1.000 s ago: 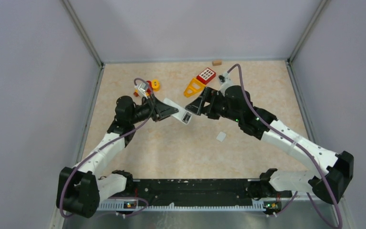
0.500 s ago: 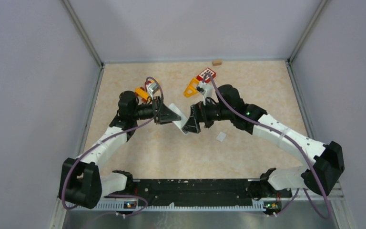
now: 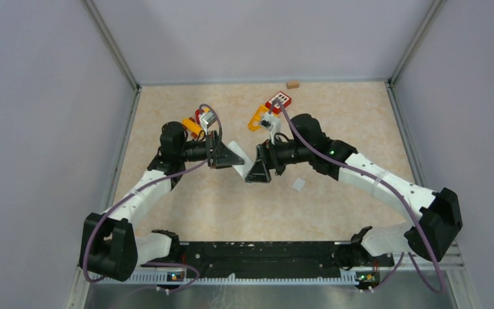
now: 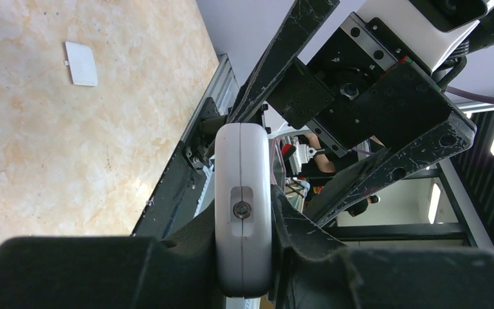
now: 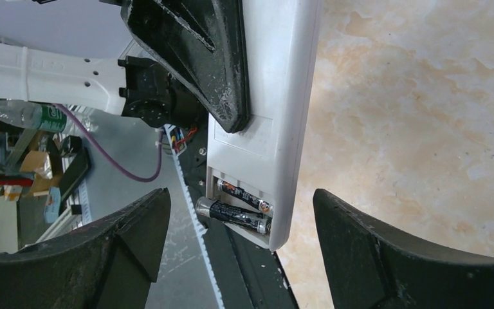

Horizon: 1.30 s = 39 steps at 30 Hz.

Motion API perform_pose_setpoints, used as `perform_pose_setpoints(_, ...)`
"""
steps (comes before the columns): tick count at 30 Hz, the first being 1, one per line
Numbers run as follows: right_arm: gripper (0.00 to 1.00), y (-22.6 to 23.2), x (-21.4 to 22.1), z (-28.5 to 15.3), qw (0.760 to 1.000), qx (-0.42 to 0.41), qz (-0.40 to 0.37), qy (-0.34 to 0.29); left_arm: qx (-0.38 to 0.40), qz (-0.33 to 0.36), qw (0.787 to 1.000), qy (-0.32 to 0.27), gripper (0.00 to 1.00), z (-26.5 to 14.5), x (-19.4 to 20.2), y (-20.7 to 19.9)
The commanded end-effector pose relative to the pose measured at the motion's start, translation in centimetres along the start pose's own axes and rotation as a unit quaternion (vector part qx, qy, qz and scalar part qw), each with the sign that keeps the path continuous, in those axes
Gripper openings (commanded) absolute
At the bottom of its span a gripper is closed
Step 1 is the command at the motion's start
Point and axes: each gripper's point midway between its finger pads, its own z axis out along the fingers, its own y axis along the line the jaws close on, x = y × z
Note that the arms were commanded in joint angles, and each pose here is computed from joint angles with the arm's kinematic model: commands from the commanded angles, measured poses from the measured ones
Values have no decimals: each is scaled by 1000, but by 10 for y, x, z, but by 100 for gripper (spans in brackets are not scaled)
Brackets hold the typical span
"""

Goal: Load the batteries into the remote control
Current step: Load the battery into the remote control.

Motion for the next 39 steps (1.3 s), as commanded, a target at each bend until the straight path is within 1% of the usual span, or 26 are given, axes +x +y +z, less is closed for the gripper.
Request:
perform_pose_setpoints(1,81,7,-8,2,999,-28,-22,-8,14,37,999,1,0,-1,-9,-13)
perform_pose_setpoints(3,79,8,-6,3,999,-35,-24,-5,14,38,999,0,0,-1,-9,-13)
perform_pose_setpoints(10,78,9,-3,4,999,-42,-29,0,10,37,999,-3,0,0,-10,-11)
perform_pose_setpoints(15,65,8,0,6,999,-44,-28,4,11,39,999,-3,0,0,-10,-12)
perform_pose_setpoints(17,62,8,1,7,998,-47,-28,7,10,37,999,-3,0,0,-11,-12)
perform_pose_setpoints(26,62,6,2,8,998,-44,-32,9,7,34,999,-5,0,0,-11,-11)
perform_pose_setpoints(29,55,6,2,9,999,-44,-31,9,6,32,999,-5,0,0,-11,-11)
perform_pose_setpoints(33,48,4,3,10,999,-42,-30,11,5,32,999,-5,0,0,-12,-11)
perform_pose_setpoints(39,43,2,3,11,999,-39,-29,11,4,33,999,-4,0,0,-12,-10)
